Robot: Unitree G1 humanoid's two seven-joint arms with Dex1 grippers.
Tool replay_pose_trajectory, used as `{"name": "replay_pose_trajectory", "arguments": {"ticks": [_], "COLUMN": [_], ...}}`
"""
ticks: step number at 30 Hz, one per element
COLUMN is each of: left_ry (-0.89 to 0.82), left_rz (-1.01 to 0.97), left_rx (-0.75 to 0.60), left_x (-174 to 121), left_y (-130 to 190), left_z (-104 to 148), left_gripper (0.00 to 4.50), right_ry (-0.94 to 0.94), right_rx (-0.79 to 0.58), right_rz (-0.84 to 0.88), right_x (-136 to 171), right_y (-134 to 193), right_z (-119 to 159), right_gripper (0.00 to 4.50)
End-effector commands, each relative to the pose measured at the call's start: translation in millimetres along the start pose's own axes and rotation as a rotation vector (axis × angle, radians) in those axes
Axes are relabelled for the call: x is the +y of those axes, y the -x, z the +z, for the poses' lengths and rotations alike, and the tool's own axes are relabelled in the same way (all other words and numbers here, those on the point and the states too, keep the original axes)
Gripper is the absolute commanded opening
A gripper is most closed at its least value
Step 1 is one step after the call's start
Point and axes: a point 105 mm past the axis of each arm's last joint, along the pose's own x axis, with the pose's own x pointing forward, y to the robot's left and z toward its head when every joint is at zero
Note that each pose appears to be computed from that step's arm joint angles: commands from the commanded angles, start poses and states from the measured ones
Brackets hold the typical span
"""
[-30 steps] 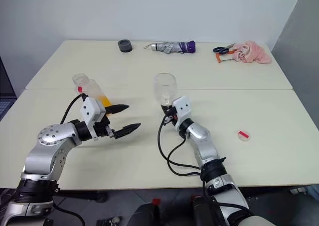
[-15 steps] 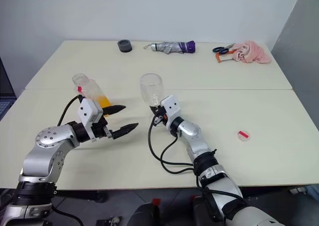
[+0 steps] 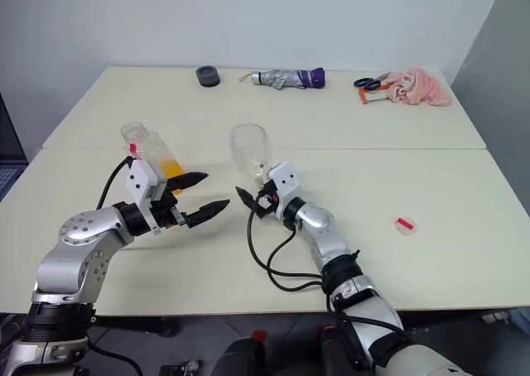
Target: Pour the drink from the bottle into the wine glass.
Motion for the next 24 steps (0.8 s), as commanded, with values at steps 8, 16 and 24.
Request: {"name": "replay_pose_trajectory", "arguments": {"ticks": [8,16,24], "left_ry": [-0.052,-0.038,0.036], "left_rz": [0.002,0.006,0.200], "left_rx": [-0.083,-0.089,-0.021], "left_x": [-2.1,-8.1,-15.1], "left_y": [-3.1,0.4,22.8], "left_z": [27.2,26.7,-12.3], "left_gripper": [4.50,4.50,4.50], "right_ry": [0.045,0.091,0.196], "right_rx": [-0.026,0.015,0.044], "right_rz": [0.013,0.047,0.064], "right_x": [-6.5,-9.2,2.7], "right_y": [25.0,63.9,110.3], "right_z": [6.3,10.3,22.7], "right_gripper": [4.46,4.46,4.46]}}
